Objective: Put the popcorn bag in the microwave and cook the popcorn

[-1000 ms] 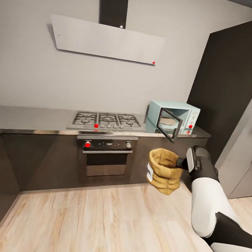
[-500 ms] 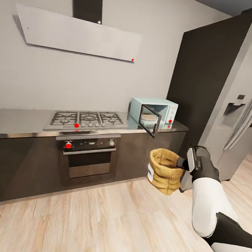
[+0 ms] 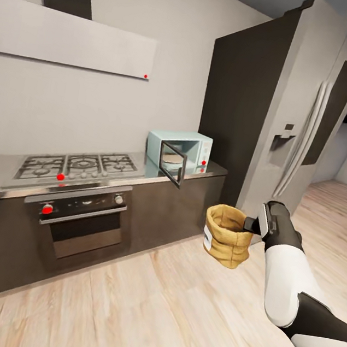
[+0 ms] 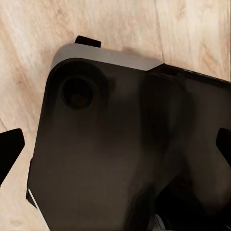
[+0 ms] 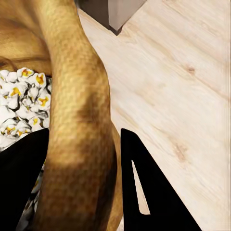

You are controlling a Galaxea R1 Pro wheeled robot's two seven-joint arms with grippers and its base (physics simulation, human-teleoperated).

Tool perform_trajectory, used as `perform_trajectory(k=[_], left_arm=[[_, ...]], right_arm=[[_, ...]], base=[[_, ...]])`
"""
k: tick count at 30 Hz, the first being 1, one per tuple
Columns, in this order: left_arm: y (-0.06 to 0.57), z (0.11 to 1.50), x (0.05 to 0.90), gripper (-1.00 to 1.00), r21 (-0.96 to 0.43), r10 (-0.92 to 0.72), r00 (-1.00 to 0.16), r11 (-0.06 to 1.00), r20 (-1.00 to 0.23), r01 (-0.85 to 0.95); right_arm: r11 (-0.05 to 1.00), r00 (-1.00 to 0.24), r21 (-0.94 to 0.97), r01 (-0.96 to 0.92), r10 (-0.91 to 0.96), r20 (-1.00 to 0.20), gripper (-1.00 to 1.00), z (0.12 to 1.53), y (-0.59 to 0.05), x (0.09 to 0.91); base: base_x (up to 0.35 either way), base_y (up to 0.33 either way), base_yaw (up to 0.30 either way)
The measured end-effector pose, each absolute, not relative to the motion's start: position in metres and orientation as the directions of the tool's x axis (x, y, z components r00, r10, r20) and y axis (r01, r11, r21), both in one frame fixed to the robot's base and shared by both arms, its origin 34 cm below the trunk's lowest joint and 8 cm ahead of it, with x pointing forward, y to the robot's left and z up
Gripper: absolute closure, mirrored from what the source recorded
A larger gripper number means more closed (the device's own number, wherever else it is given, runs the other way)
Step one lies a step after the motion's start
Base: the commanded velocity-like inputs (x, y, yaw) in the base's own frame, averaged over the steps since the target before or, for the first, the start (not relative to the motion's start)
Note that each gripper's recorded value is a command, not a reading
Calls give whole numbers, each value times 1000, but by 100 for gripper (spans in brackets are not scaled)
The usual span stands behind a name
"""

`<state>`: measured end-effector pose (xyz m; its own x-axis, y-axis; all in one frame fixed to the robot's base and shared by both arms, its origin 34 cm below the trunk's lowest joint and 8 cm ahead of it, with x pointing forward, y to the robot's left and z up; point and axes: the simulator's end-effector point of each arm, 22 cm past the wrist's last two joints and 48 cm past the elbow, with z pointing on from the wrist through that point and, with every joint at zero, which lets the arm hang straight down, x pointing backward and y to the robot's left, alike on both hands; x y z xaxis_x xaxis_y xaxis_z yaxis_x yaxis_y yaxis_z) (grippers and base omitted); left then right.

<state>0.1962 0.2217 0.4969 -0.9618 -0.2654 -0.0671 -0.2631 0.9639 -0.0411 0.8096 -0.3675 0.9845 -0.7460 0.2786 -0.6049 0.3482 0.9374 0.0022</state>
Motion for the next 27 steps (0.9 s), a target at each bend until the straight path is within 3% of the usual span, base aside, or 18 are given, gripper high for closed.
perform_trajectory(k=[12, 27], left_arm=[[223, 497, 195, -100, -40, -266, -962, 964, -64, -264], [234, 496, 192, -100, -25, -267, -962, 964, -57, -266]], right_arm=[[938, -746, 2, 347, 277, -605, 100, 985, -367, 810], [938, -746, 2, 346, 277, -606, 100, 985, -366, 810]], base=[[235, -195, -288], [270, -177, -12]])
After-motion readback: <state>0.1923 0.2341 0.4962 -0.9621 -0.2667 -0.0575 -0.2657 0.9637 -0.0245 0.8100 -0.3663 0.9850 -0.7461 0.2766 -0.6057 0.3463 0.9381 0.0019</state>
